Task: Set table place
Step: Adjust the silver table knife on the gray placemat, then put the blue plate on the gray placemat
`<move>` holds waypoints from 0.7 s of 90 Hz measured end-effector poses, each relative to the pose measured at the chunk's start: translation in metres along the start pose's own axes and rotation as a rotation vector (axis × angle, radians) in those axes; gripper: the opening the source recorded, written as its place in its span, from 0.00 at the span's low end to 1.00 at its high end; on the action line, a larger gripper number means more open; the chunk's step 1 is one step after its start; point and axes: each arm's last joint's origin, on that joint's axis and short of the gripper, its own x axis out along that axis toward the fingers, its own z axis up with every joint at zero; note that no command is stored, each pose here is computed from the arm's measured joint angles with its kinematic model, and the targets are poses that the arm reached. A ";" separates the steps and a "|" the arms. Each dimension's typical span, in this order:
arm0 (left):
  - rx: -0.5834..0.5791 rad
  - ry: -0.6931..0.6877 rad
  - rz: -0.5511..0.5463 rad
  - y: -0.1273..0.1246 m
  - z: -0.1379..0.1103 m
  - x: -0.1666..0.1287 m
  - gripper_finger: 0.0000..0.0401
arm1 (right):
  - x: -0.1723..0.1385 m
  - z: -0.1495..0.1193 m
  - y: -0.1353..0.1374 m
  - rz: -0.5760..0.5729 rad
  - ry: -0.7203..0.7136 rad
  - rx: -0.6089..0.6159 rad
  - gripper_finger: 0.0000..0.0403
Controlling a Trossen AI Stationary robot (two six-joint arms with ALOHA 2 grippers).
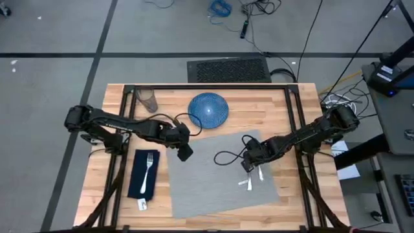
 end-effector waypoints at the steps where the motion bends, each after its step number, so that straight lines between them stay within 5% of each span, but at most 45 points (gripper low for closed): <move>1: 0.000 0.000 0.000 0.000 0.000 0.000 0.56 | 0.000 0.000 0.000 0.002 -0.001 0.000 0.00; 63: 0.019 -0.016 -0.011 -0.001 0.002 0.000 0.56 | -0.021 0.013 -0.001 0.097 -0.103 0.032 0.00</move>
